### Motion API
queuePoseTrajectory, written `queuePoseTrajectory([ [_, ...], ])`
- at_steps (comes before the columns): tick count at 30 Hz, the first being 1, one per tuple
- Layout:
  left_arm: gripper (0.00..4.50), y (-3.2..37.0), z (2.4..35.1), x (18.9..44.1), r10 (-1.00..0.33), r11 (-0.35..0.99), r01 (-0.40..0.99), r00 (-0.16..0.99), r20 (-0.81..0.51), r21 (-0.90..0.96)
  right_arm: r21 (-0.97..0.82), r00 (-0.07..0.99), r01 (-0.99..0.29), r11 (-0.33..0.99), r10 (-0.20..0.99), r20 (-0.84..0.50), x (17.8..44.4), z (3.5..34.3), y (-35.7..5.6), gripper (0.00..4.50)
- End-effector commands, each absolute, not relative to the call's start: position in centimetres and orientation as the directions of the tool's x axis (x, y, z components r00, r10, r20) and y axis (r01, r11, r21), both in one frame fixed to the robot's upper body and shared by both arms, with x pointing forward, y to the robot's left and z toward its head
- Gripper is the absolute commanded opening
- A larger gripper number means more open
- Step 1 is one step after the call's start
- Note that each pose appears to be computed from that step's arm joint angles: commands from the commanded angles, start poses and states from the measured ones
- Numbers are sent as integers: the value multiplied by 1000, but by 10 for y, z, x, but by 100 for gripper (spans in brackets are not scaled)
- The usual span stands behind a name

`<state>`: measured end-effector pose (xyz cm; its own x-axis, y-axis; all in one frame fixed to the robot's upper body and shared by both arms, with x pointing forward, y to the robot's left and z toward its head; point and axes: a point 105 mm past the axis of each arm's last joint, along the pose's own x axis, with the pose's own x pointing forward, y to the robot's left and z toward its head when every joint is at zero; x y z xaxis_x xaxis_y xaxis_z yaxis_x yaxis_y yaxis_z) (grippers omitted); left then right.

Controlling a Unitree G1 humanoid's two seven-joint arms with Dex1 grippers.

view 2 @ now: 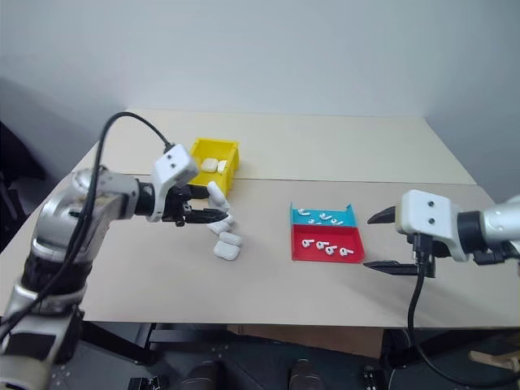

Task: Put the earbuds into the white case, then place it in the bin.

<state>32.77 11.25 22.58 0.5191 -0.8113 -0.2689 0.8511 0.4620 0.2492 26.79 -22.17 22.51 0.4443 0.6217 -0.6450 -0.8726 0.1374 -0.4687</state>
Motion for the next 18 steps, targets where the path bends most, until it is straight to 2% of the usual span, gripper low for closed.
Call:
queuePoseTrajectory([
  [1, 282, 102, 233, 296, -926, 349, 873, 377, -18, 340, -434, 379, -900, 41, 565, -733, 275, 228, -220, 450],
  [4, 282, 98, 219, 286, -950, 304, 880, 308, 49, 364, -397, 320, -917, -33, 532, -784, 281, 227, -217, 450],
  [6, 282, 96, 216, 276, -964, 262, 886, 223, 142, 383, -368, 284, -927, -73, 504, -816, 285, 224, -215, 450],
  [9, 282, 96, 209, 272, -956, 271, 902, 212, 202, 336, -322, 253, -943, -81, 451, -856, 295, 218, -212, 450],
  [14, 282, 93, 203, 262, -958, 240, 912, 168, 231, 333, -292, 237, -954, -75, 409, -881, 306, 208, -206, 450],
  [18, 282, 93, 189, 253, -981, 166, 924, 118, 157, 345, -290, 237, -954, -78, 395, -887, 315, 201, -197, 450],
])
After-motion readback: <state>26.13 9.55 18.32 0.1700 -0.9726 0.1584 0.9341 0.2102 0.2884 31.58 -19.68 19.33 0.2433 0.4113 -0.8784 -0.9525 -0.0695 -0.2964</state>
